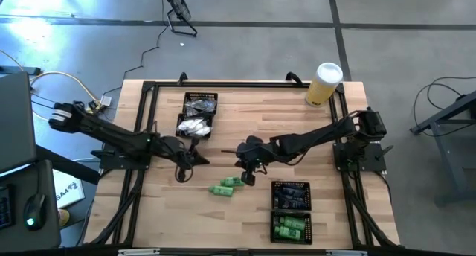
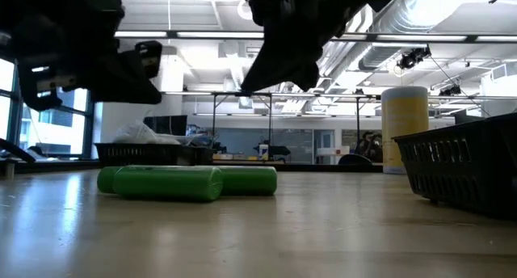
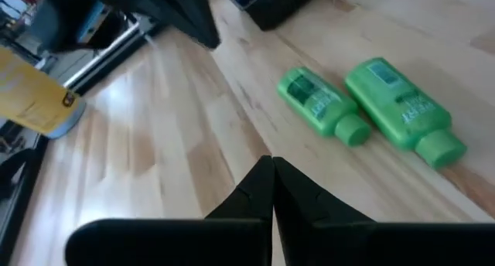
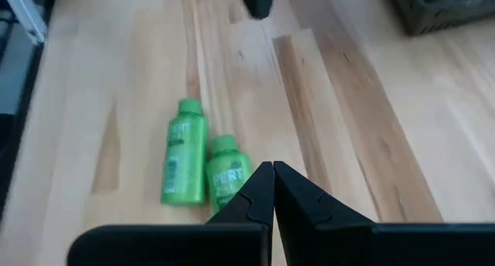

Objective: Pick & Place Travel size toiletries
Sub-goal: Put the green shampoo into the bottom black basket

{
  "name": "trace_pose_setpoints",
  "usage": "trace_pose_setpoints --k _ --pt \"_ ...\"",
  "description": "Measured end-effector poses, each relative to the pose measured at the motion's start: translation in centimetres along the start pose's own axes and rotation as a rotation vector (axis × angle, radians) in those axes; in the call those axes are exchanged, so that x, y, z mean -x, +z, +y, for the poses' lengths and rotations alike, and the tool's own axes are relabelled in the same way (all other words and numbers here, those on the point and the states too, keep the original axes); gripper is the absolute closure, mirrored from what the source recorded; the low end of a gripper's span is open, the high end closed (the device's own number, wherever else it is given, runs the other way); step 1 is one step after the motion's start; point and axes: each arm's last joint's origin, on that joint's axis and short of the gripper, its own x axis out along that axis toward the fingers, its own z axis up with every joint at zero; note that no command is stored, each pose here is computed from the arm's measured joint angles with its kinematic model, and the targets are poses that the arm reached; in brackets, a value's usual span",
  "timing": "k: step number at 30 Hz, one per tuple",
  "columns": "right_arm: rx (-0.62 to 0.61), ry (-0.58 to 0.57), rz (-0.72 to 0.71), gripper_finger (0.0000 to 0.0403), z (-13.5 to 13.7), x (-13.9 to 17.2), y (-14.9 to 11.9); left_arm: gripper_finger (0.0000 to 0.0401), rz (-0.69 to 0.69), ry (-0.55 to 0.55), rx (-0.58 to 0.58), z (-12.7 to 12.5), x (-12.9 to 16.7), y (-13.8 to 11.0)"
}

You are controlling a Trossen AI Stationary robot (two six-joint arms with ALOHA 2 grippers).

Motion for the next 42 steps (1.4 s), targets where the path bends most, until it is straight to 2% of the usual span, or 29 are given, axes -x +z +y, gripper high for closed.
trace_pose_setpoints --k 6,8,15,20,23,28,37,42 --pt "-0.029 -0.011 0.030 0.0400 -0.2 -0.7 -0.3 0.0401 0.009 0.046 -0.022 0.7 3.2 0.6" --pt "-0.029 -0.006 0.011 0.0400 0.2 -0.9 0.6 0.0401 -0.001 0.080 -0.038 1.0 4.4 0.8" --pt "0.074 -0.039 0.022 0.0400 0.8 -3.0 2.1 0.0401 0.015 0.167 -0.040 1.3 7.9 0.6" --pt "0.082 -0.083 0.164 0.0400 0.7 -3.0 1.7 0.0401 0.004 0.220 -0.052 1.2 10.1 0.2" --pt "0.062 -0.062 0.236 0.0400 0.9 -2.8 1.1 0.0401 -0.010 0.252 -0.046 1.2 11.1 -0.1" --pt "0.064 0.060 0.264 0.0400 1.8 -2.8 0.9 0.0401 -0.006 0.284 -0.045 1.1 12.2 -0.5" --pt "0.072 0.053 0.256 0.0398 1.8 -2.8 0.9 0.0401 -0.022 0.299 -0.036 1.1 12.6 -0.6" --pt "0.088 0.056 0.256 0.0358 1.9 -2.8 0.9 0.0401 -0.018 0.296 -0.035 1.1 12.6 -0.6"
